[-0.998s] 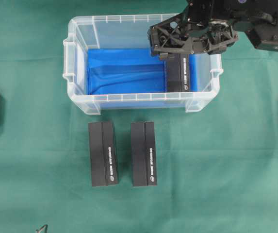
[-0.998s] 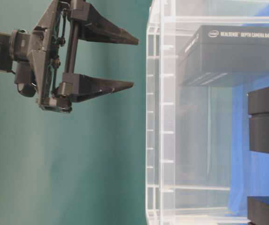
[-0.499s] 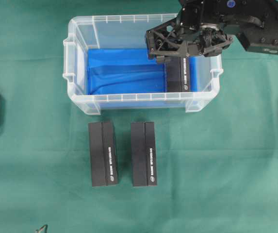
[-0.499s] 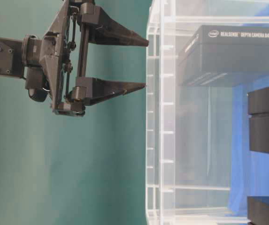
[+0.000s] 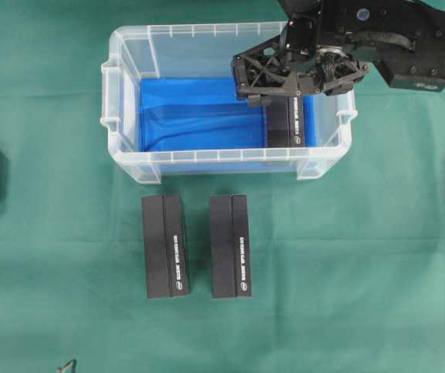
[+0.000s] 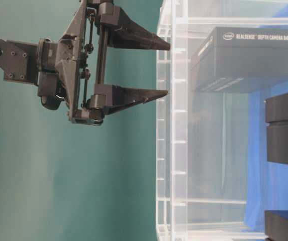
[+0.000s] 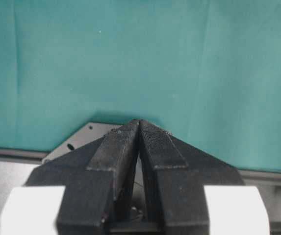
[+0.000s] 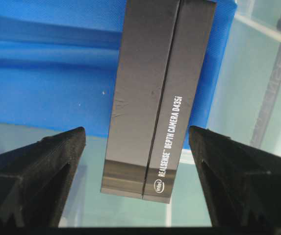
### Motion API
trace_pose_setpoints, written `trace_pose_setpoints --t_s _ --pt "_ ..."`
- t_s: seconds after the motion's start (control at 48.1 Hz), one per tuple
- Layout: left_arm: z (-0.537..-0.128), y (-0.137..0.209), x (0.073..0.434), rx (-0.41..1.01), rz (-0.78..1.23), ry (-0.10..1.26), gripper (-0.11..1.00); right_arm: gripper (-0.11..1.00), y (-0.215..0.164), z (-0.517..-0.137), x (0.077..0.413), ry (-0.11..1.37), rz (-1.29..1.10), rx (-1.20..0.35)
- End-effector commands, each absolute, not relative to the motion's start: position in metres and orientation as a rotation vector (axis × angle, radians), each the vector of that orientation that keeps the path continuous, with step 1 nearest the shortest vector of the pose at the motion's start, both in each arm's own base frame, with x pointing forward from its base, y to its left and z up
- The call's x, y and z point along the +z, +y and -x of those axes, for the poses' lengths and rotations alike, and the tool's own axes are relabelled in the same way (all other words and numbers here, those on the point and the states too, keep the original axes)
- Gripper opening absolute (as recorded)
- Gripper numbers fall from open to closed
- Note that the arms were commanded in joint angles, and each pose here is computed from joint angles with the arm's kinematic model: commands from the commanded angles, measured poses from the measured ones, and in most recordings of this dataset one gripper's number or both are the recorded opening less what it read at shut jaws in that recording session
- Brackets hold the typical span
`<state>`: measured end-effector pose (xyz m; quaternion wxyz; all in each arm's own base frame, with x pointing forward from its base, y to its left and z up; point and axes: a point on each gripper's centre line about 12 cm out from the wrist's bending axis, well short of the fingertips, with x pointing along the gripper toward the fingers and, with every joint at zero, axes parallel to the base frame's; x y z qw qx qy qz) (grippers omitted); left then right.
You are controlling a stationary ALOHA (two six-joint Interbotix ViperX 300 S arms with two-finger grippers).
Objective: Take the box out of the case with the right arm.
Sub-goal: 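Lower the right gripper around the right box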
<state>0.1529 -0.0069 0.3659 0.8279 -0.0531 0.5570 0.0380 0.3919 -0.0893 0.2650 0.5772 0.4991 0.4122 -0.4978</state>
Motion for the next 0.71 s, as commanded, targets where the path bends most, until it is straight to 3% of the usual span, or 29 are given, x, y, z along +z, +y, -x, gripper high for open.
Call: trace_pose_setpoints --t_s 0.0,0.686 --pt "-0.155 -0.007 0.371 0.08 0.111 1.164 0.0 0.9 -0.091 -0.39 0.27 0.946 -1.172 -1.157" --pt "-0.156 -0.006 0.371 0.082 0.112 1.167 0.0 0.9 -0.105 -0.388 0.23 0.901 -1.204 -1.139"
